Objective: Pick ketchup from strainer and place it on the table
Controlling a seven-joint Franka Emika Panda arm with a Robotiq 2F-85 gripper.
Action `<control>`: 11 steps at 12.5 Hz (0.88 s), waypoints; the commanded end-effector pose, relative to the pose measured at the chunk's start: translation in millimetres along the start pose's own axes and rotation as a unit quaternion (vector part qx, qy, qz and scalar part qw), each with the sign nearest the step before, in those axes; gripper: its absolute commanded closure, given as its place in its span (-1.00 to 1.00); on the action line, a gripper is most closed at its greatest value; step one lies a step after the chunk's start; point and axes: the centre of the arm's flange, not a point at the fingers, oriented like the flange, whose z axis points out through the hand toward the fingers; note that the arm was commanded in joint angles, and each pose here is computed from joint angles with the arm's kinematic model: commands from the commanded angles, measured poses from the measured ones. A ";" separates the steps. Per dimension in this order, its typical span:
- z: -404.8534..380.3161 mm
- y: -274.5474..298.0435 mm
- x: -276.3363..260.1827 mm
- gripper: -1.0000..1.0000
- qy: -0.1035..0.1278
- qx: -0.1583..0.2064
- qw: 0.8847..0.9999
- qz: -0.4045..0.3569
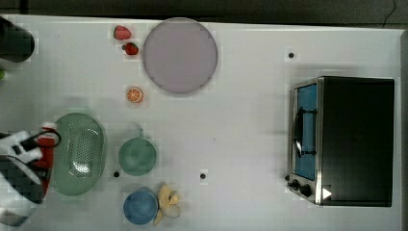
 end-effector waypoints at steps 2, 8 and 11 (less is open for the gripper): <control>-64.5 46.6 68.3 -0.13 0.004 -0.007 1.000 0.002; -139.1 141.6 146.1 -0.13 0.032 -0.007 0.999 0.032; -149.8 207.7 169.2 -0.13 0.019 -0.042 0.997 0.054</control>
